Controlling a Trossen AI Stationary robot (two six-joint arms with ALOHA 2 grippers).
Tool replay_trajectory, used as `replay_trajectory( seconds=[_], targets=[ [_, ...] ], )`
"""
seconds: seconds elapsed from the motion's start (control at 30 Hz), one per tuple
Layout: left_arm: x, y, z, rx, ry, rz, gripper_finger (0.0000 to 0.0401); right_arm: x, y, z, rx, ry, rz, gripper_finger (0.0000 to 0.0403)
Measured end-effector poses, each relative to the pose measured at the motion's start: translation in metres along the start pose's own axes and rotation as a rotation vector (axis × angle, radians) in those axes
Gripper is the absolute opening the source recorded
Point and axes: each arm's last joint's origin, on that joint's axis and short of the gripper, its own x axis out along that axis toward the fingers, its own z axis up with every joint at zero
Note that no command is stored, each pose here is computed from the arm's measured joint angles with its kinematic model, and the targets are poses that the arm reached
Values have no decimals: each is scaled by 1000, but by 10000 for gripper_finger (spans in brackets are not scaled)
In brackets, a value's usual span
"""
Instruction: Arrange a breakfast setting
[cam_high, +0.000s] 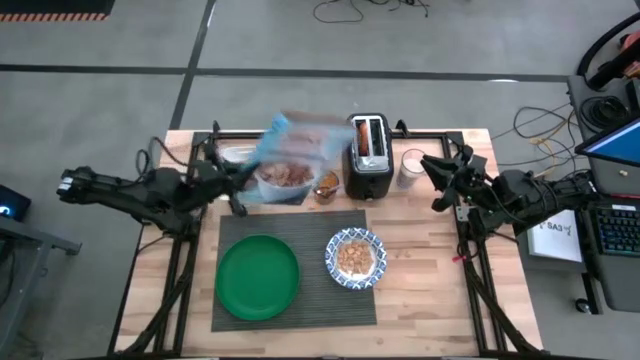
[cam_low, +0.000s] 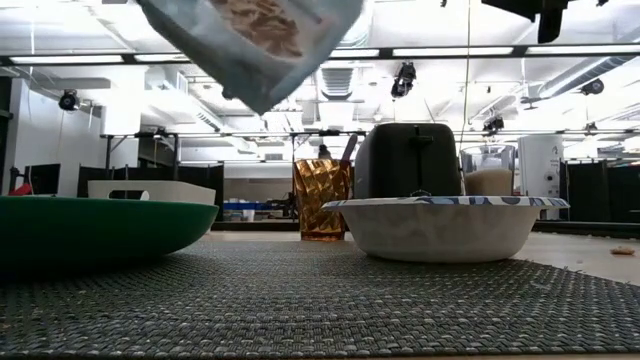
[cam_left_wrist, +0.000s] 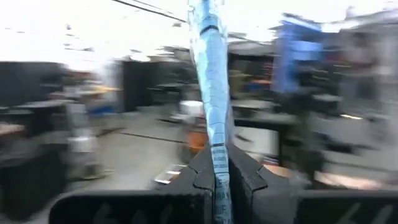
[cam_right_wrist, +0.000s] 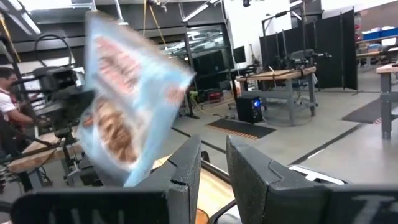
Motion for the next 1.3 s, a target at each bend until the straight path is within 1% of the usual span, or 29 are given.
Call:
replay_trajectory(
  seconds=[0.07, 0.17, 0.27, 0.4, 0.5, 0.57, 0.63, 0.7, 0.87, 1.0, 1.07, 1.3],
  targets=[
    [0, 5, 2, 35, -4, 105, 0, 0, 1, 0, -1, 2, 21, 68],
    [6, 7, -6, 81, -21, 202, 0, 0, 1, 0, -2, 4, 43, 68],
    [12, 8, -24, 91, -45, 253, 0, 0, 2, -1, -3, 6, 43, 68],
    [18, 11, -56, 46, -118, 307, 0, 5, 5, -6, -19, 40, 41, 68],
    [20, 12, -81, 33, -164, 318, 0, 6, 6, -8, -11, 50, 40, 68],
    [21, 12, -93, 51, -175, 340, 0, 9, 8, -11, -25, 69, 39, 68],
    [22, 11, -106, 102, -154, 364, 0, 9, 8, -12, -26, 70, 39, 68],
    [23, 9, -118, 141, -136, 357, 0, 11, 9, -13, -32, 78, 39, 68],
    [31, 5, -144, 165, -55, 363, 0, 13, 12, -16, -45, 93, 37, 68],
    [35, 3, -152, 185, -58, 383, 0, 14, 12, -17, -48, 98, 37, 68],
    [37, 3, -160, 196, -30, 399, 0, 14, 12, -17, -48, 98, 37, 68],
    [41, -2, -181, 183, 34, 385, 0, 14, 12, -17, -50, 98, 37, 68]
  ],
)
